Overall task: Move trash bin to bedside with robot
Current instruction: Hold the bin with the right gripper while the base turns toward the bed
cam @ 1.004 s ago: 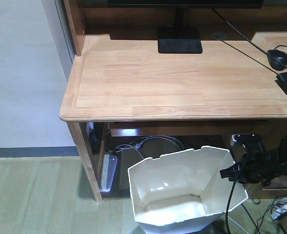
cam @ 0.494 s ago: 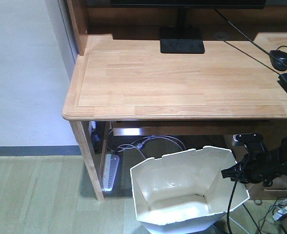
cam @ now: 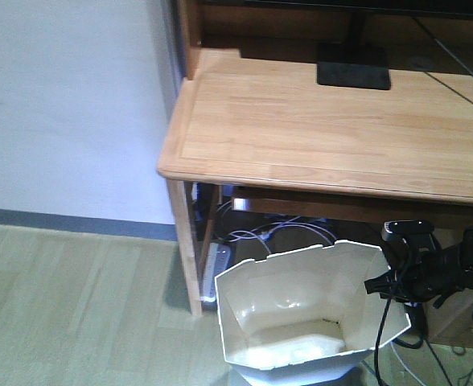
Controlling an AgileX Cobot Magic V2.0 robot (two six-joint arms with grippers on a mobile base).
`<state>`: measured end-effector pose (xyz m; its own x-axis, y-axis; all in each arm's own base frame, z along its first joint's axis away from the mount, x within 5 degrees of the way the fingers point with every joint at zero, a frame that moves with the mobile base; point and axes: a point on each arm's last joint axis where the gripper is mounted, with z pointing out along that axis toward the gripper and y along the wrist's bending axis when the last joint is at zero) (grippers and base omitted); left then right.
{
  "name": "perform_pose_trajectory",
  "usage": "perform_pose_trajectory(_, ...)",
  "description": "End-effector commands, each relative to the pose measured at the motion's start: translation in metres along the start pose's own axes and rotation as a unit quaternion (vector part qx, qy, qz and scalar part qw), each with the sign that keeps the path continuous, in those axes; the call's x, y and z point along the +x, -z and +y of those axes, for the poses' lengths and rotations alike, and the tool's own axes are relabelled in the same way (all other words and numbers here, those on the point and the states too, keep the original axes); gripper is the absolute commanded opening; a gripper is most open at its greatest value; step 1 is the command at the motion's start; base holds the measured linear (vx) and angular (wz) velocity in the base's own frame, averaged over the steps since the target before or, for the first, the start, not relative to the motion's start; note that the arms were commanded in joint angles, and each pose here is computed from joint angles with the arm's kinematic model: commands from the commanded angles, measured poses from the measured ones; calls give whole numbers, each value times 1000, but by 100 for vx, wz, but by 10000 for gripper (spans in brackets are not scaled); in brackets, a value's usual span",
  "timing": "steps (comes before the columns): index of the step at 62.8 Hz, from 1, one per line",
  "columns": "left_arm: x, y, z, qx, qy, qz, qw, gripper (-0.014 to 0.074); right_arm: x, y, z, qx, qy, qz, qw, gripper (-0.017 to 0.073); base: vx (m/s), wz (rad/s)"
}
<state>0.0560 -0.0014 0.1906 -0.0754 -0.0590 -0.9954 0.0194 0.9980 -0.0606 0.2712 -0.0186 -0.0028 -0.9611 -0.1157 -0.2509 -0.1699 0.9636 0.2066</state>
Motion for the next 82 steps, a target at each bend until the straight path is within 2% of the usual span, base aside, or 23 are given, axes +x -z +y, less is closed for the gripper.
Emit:
perform_pose_trajectory(1, 2, -1, 0, 4, 6, -30, 1000, -6, -23, 17, 11, -60, -17, -78, 995, -6, -9, 36)
perform_pose_trajectory(82, 2, -1, 0, 4, 6, -30, 1000, -6, -23, 17, 11, -60, -17, -78, 995, -6, -7, 38)
